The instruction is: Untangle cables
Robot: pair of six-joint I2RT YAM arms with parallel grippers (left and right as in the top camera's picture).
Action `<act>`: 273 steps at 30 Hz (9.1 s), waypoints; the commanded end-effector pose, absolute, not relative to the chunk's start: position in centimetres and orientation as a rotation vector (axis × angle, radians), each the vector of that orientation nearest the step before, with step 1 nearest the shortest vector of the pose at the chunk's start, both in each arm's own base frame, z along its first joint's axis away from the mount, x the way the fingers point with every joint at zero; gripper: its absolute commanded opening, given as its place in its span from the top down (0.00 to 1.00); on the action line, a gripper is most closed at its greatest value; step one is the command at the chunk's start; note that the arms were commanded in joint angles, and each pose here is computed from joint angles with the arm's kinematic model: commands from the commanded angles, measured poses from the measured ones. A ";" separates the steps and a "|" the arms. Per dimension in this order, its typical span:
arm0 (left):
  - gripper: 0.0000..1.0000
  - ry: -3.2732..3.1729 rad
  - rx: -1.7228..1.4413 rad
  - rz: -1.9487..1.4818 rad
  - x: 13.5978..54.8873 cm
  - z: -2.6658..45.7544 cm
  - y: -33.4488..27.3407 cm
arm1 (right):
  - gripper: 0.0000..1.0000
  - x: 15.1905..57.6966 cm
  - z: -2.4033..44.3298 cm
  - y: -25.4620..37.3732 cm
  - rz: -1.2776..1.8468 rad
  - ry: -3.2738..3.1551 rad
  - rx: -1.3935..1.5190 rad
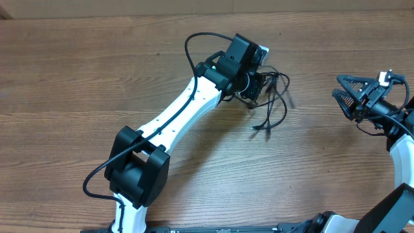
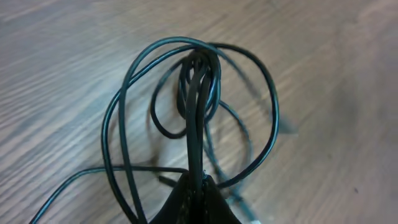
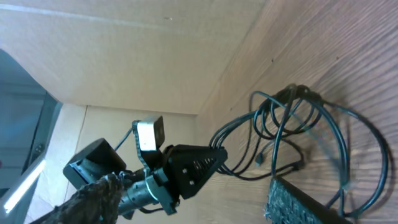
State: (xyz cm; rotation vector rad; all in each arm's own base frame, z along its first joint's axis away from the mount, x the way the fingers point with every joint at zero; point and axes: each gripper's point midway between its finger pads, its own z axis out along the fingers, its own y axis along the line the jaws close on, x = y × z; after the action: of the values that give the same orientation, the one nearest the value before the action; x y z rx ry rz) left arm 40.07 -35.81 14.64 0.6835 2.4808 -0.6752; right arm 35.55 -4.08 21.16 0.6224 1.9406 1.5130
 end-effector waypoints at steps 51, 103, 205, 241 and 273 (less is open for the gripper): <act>0.96 2.108 0.924 -0.966 32.2 31.9 -33.9 | 0.23 37.5 13.9 4.2 1.064 2.345 0.615; 0.96 2.030 1.039 -1.480 27.2 35.0 -34.5 | 0.14 34.5 20.9 5.3 1.176 1.855 -0.451; 0.00 2.238 0.851 -0.875 33.9 29.8 -29.8 | 0.96 36.5 20.8 3.7 1.013 1.859 -0.449; 0.01 1.799 1.479 -0.404 32.3 25.8 -38.4 | 0.96 32.3 16.1 4.9 1.231 2.194 -0.132; 0.03 1.988 1.402 -0.365 33.6 20.4 -39.6 | 0.96 31.8 16.0 7.8 1.265 2.215 -0.243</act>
State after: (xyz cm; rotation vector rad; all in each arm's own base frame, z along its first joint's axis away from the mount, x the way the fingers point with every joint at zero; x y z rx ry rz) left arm 34.02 -38.98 22.17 1.3915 1.9377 -0.3161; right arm 31.59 7.51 15.27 -0.2209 2.2415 1.2477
